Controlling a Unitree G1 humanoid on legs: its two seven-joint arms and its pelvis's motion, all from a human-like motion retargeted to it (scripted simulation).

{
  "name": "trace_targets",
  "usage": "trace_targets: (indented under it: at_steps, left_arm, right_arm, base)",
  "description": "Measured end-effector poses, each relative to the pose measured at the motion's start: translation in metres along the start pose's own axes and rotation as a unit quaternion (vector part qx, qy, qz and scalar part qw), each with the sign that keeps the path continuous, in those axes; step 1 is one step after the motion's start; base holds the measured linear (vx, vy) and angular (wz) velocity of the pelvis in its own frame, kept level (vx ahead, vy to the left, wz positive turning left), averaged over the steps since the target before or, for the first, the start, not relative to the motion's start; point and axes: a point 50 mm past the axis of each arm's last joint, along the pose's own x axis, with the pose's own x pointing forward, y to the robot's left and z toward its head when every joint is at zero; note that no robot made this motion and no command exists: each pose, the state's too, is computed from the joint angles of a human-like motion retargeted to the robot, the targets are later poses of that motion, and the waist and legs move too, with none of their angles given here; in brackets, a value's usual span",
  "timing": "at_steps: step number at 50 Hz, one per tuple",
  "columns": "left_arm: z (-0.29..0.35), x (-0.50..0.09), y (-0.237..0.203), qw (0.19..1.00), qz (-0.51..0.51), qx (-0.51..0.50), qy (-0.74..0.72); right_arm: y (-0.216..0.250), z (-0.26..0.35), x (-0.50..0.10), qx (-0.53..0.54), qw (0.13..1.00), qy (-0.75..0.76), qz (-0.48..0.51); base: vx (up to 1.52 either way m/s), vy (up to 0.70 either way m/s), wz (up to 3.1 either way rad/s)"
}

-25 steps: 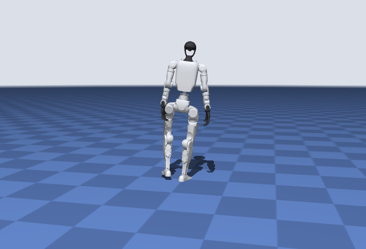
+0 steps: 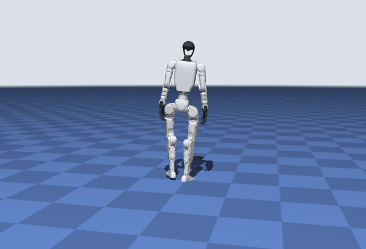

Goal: In place motions

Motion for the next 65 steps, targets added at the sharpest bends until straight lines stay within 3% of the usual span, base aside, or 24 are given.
trace_targets:
  at_steps: [10, 30, 37, 55, 65]
  left_arm:
    - [0.006, 0.000, -0.002, 1.000, -0.011, 0.009, -0.008]
    - [0.083, -0.011, 0.015, 0.992, 0.017, 0.037, -0.123]
    - [0.068, -0.006, 0.007, 0.995, 0.011, 0.022, -0.099]
    - [0.041, -0.005, 0.018, 0.995, 0.047, -0.077, -0.042]
    - [-0.006, -0.001, 0.002, 0.984, 0.039, -0.171, 0.020]
  right_arm:
    - [-0.019, 0.008, -0.001, 0.000, 1.000, -0.009, -0.026]
    - [-0.002, -0.031, -0.003, 0.037, 0.998, 0.049, 0.006]
    - [-0.020, -0.031, -0.005, 0.014, 0.998, 0.042, -0.039]
    - [-0.010, -0.082, -0.013, 0.097, 0.988, 0.107, -0.054]
    - [-0.031, -0.011, -0.004, 0.067, 0.995, -0.009, -0.077]
  base:
    - [0.03, 0.06, 0.20]
    - [-0.14, -0.02, 1.61]
    - [-0.26, 0.08, 2.63]
    - [-0.06, 0.18, 2.78]
    - [0.13, 0.13, 0.42]
